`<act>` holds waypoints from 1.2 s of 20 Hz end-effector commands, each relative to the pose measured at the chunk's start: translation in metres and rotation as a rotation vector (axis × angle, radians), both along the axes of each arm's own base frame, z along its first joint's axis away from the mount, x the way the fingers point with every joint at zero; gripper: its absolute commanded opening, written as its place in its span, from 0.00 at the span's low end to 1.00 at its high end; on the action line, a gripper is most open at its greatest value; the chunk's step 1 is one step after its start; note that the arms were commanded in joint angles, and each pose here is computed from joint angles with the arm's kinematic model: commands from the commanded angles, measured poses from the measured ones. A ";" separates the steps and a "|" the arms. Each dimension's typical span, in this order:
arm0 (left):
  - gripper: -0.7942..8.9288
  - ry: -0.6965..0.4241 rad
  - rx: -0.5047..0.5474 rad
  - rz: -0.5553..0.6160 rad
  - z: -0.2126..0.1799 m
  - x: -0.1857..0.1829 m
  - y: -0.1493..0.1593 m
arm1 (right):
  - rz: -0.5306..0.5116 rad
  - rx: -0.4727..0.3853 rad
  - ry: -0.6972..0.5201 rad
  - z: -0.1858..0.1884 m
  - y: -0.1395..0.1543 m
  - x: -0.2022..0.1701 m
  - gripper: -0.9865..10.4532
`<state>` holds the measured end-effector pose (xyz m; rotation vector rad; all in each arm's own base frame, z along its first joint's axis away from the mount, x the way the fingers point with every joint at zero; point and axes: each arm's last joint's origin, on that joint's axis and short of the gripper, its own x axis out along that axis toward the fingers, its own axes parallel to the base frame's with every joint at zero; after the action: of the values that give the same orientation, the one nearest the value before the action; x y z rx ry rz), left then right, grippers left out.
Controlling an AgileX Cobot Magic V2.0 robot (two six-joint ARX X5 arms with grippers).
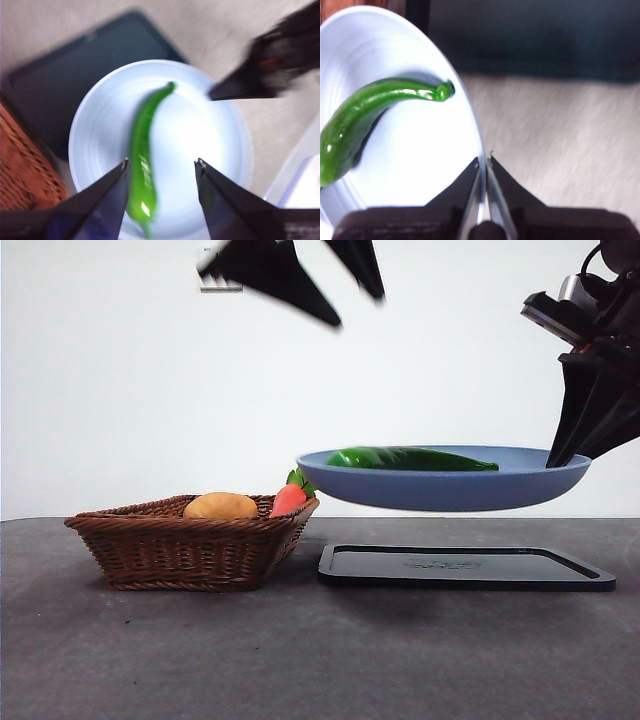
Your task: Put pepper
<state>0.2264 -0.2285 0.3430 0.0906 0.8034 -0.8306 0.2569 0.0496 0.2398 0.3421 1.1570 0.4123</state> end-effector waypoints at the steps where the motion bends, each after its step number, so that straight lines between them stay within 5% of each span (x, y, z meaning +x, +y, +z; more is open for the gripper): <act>1: 0.32 -0.071 -0.036 -0.029 0.024 -0.014 0.010 | -0.045 0.015 -0.015 0.001 -0.004 0.012 0.09; 10: 0.32 -0.180 -0.110 -0.037 0.074 -0.067 0.063 | -0.114 0.011 0.018 -0.009 -0.019 0.064 0.09; 24: 0.32 -0.168 -0.106 -0.035 0.077 -0.075 0.071 | -0.174 0.012 0.056 -0.075 -0.035 0.125 0.09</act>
<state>0.1521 -0.1555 0.4153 0.0766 0.6186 -0.8726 0.3760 0.0146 0.1646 0.4585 1.1830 0.2548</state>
